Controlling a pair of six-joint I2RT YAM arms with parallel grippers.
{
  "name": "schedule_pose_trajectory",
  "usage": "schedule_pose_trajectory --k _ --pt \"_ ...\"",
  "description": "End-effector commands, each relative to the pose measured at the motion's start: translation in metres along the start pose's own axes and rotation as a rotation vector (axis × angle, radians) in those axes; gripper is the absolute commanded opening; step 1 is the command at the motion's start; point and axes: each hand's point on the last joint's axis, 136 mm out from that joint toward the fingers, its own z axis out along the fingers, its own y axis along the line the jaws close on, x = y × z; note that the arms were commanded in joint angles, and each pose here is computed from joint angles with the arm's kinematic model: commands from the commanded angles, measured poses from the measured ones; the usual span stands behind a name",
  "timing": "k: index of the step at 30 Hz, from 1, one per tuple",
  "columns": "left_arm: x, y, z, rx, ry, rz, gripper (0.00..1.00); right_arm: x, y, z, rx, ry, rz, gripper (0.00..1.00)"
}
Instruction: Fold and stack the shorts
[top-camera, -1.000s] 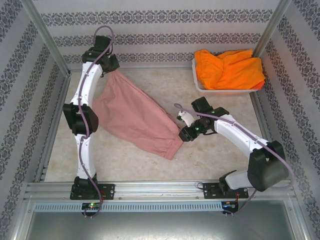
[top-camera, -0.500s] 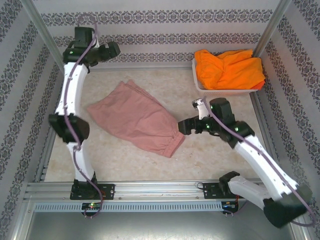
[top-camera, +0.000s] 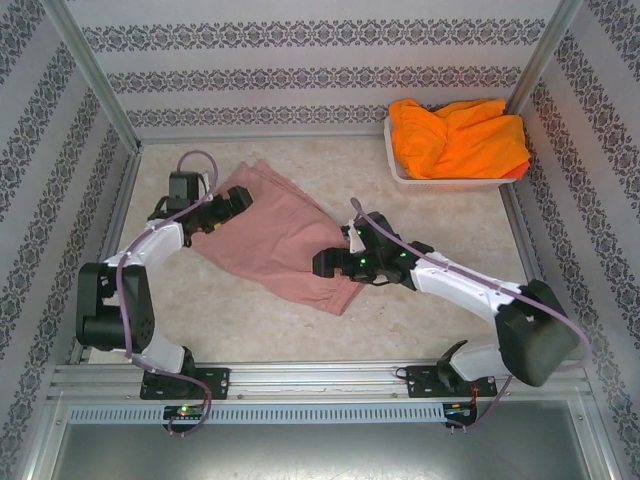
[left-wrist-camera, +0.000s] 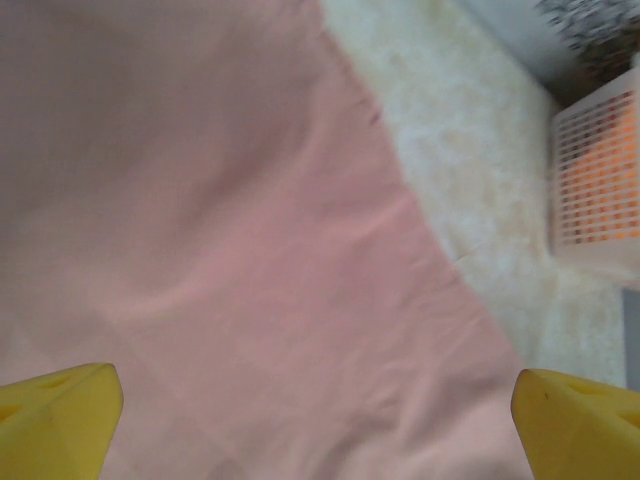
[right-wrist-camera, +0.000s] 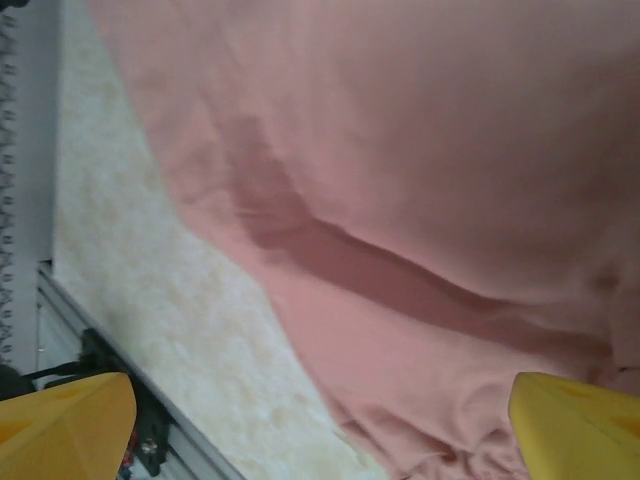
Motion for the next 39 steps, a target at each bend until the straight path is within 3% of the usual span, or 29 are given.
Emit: schedule_pose_trajectory --k 1,6,12,16,20,25,29,34,37,39 --pt "-0.013 -0.009 0.006 0.076 -0.089 0.003 1.0 0.003 -0.027 0.008 0.087 0.036 0.057 0.96" --pt "0.022 0.024 0.018 0.016 -0.028 -0.051 1.0 -0.001 -0.067 0.014 0.183 0.09 0.087 0.96" --pt "0.073 0.053 0.009 -0.081 0.025 -0.088 1.0 -0.022 -0.096 0.02 0.251 0.159 0.041 0.96" --pt "0.124 0.063 -0.003 -0.15 0.097 -0.094 1.0 -0.046 -0.113 0.022 0.332 0.212 -0.067 0.98" --pt "0.157 0.055 -0.026 -0.143 0.08 -0.1 1.0 -0.078 -0.113 0.01 0.362 0.206 -0.152 0.98" --pt "0.104 0.011 -0.085 -0.127 -0.088 0.036 1.0 -0.098 -0.077 -0.029 0.336 0.126 -0.304 0.98" --pt "0.039 -0.013 -0.125 -0.124 -0.173 0.089 1.0 -0.095 -0.03 -0.053 0.193 0.018 -0.301 0.98" --pt "-0.013 0.003 -0.109 -0.14 -0.11 0.08 1.0 -0.074 0.014 -0.041 0.05 -0.017 -0.307 0.98" --pt "-0.03 0.025 -0.086 -0.185 -0.056 0.068 1.0 -0.062 0.014 -0.026 0.026 0.0 -0.266 0.98" --pt "-0.041 0.04 -0.073 -0.19 -0.048 0.034 0.94 -0.055 0.004 -0.017 0.05 0.021 -0.245 0.98"
